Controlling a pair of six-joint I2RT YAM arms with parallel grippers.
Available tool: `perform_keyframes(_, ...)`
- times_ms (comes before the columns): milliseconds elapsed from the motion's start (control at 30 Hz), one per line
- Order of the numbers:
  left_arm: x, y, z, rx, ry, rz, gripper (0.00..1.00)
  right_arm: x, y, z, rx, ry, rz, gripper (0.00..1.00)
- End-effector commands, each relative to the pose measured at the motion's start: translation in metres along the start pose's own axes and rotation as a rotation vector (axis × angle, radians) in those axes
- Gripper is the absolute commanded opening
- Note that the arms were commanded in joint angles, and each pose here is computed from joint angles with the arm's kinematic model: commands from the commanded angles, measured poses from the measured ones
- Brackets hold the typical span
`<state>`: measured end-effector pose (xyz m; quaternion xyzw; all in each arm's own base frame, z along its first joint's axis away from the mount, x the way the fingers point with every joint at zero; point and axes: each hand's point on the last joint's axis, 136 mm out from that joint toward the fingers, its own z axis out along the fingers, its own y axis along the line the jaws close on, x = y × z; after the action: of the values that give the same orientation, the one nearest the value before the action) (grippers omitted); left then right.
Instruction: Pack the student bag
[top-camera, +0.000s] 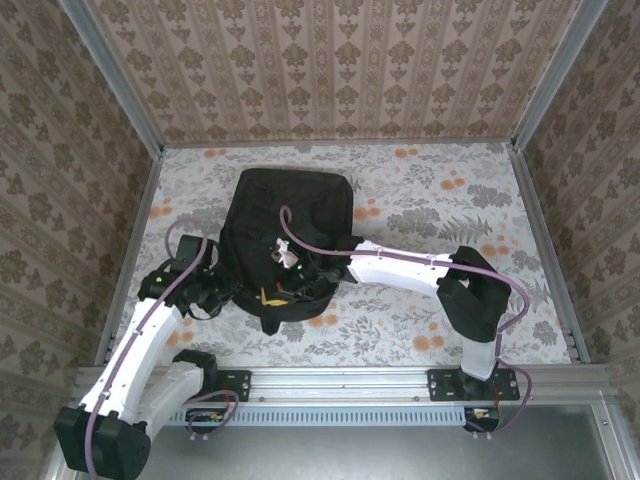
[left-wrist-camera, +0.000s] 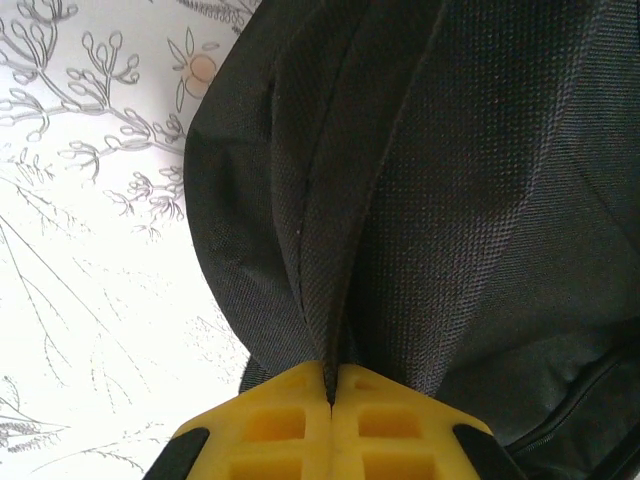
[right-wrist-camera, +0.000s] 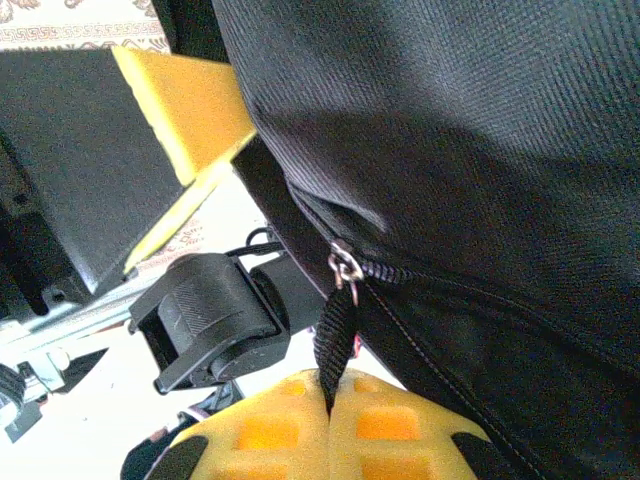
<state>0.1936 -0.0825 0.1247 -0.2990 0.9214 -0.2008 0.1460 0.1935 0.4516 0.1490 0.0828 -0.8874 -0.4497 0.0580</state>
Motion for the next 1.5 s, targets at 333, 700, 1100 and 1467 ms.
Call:
perform_keyframes(333, -0.06, 0.0, -0.011, -0.076, -0.167, 0.096, 0.04, -0.002, -0.006, -0.012, -0.003, 0.001, 0.009, 0.0)
perform_keyframes(700, -0.018, -0.013, -0.023, 0.077, -0.031, -0.041, 0.51, -0.016, 0.001, -0.006, -0.029, -0.022, 0.019, 0.0)
perform_keyframes(1100, 0.018, -0.022, 0.008, 0.089, 0.025, -0.072, 0.44, -0.016, 0.001, -0.003, -0.044, -0.025, 0.024, 0.0)
perform_keyframes(1467, -0.004, -0.002, 0.007, -0.007, -0.096, -0.01, 0.05, -0.007, -0.001, 0.001, -0.042, 0.007, 0.018, 0.0)
